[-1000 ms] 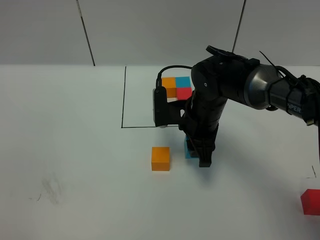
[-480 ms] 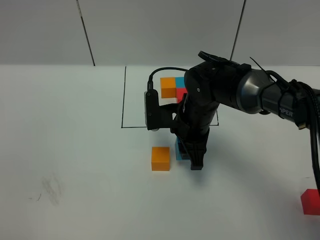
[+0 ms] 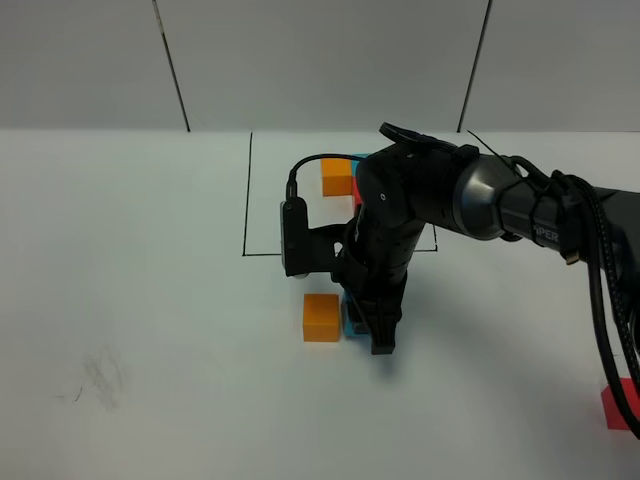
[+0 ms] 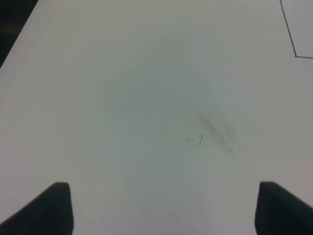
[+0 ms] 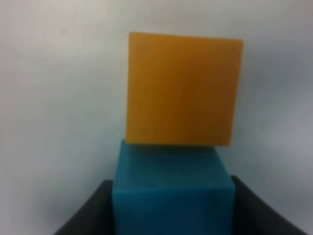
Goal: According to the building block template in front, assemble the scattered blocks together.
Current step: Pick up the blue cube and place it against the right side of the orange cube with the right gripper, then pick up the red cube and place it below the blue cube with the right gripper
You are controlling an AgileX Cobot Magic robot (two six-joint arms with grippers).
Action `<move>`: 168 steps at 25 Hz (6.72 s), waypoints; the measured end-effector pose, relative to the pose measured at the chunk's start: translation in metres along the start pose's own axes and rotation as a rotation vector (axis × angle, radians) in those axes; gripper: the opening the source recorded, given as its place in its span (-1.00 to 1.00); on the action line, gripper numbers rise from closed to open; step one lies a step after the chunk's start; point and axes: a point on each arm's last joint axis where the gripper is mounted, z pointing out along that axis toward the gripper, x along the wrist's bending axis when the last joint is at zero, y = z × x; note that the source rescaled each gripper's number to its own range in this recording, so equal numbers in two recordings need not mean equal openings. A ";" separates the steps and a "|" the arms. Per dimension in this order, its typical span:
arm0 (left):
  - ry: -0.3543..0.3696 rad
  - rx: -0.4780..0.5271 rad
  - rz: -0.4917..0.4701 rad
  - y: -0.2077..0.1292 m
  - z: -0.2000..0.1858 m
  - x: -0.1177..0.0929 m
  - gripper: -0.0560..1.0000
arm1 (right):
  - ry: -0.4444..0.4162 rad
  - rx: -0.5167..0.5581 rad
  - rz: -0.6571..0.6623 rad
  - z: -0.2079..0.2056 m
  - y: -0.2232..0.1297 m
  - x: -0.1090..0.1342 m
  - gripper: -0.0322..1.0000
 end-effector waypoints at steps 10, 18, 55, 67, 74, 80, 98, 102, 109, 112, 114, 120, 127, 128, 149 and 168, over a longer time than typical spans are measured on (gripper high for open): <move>0.000 0.000 0.000 0.000 0.000 0.000 0.38 | -0.014 -0.009 0.001 0.006 0.001 -0.002 -0.53; 0.000 0.000 0.000 0.000 0.000 0.000 0.38 | -0.002 -0.003 0.002 0.015 0.000 -0.001 -0.53; 0.000 0.000 0.000 0.000 0.000 0.000 0.38 | -0.093 0.145 0.326 -0.033 -0.016 -0.009 0.17; 0.000 0.000 0.000 0.000 0.000 0.000 0.38 | -0.358 0.124 1.221 -0.111 -0.066 -0.006 0.20; 0.000 0.000 0.001 0.000 0.000 0.000 0.38 | -0.389 0.167 1.464 -0.135 -0.129 0.024 0.20; 0.000 0.000 0.001 0.000 0.000 0.000 0.38 | -0.423 0.117 1.563 -0.143 -0.172 0.062 0.20; 0.000 0.000 0.001 0.000 0.000 0.000 0.38 | -0.327 0.132 1.715 -0.097 -0.216 0.109 0.20; 0.000 0.000 0.001 0.000 0.000 0.000 0.38 | -0.325 0.132 1.714 -0.096 -0.216 0.111 0.20; 0.000 0.000 0.001 0.000 0.000 0.000 0.38 | -0.295 0.172 1.734 -0.080 -0.227 0.107 0.20; 0.000 0.000 0.001 0.000 0.000 0.000 0.38 | -0.281 0.191 1.735 -0.074 -0.230 0.106 0.20; 0.000 0.000 0.001 0.000 0.000 0.000 0.38 | -0.274 0.188 1.741 -0.072 -0.230 0.105 0.20; 0.000 0.000 0.001 0.000 0.000 0.000 0.38 | -0.261 0.137 1.740 -0.061 -0.229 0.111 0.20; 0.000 0.000 0.001 0.000 0.000 0.000 0.38 | -0.251 0.130 1.737 -0.054 -0.229 0.118 0.20; 0.000 0.000 0.001 0.000 0.000 0.000 0.38 | -0.251 0.129 1.738 -0.053 -0.229 0.118 0.20; 0.000 0.000 0.000 0.000 0.000 0.000 0.38 | -0.184 0.188 1.748 -0.024 -0.231 0.117 -0.53; 0.000 0.000 0.000 0.000 0.000 0.000 0.38 | -0.163 0.144 1.743 -0.064 -0.200 0.112 -0.53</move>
